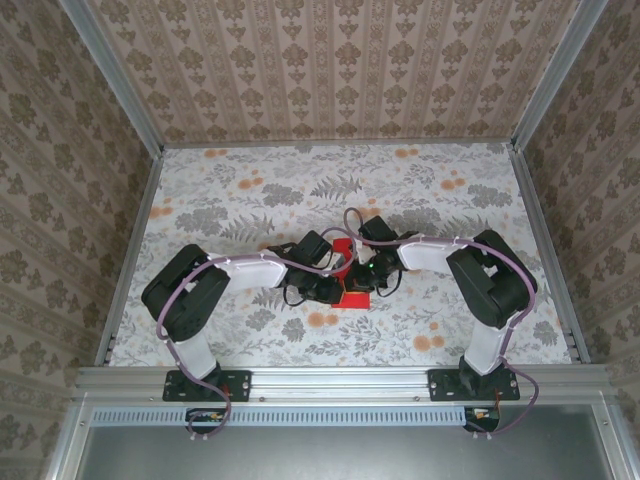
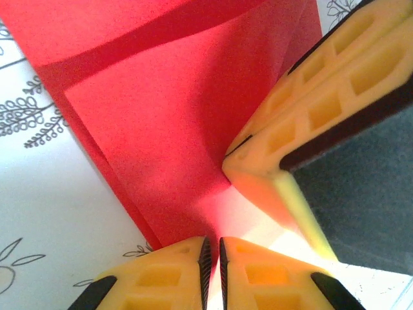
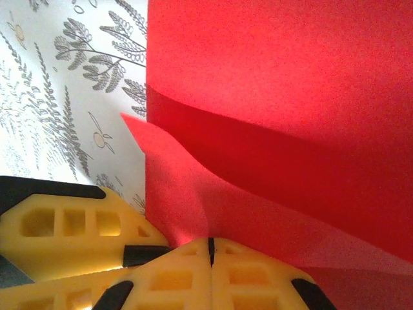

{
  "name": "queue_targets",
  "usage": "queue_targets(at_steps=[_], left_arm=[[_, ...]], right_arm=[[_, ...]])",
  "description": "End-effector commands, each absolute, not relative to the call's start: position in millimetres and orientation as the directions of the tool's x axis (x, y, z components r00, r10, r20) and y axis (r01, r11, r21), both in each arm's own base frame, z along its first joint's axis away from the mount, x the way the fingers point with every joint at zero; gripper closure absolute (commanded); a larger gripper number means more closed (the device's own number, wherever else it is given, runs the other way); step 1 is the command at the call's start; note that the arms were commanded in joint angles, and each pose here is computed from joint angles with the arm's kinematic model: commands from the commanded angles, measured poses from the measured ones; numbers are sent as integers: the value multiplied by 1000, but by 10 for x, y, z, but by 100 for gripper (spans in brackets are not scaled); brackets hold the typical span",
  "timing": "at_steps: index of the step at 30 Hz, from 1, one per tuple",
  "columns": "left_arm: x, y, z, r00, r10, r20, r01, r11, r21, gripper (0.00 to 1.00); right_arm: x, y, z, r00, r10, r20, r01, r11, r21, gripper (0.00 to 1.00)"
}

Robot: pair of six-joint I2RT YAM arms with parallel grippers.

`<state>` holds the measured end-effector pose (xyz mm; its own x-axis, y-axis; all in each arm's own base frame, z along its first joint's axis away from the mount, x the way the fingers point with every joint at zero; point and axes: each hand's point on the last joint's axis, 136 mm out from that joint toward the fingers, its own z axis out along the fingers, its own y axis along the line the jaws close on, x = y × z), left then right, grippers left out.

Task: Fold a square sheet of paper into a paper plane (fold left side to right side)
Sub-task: Fold the triangle a second time at the center of the table.

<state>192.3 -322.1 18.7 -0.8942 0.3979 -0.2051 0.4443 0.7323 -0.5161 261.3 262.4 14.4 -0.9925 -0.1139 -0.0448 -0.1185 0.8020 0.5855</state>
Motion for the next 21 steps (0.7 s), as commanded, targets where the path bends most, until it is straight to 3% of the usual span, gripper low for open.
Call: queue_targets(at_steps=[1, 21], left_arm=[[1805, -3051, -34, -893, 432, -126, 440, 777, -450, 84], [1794, -3040, -62, -891, 437, -120, 442, 779, -445, 84]], right_arm=[[2622, 2454, 23, -993, -119, -18, -112, 851, 513, 94], [2839, 2123, 42, -997, -79, -17, -77, 877, 475, 93]])
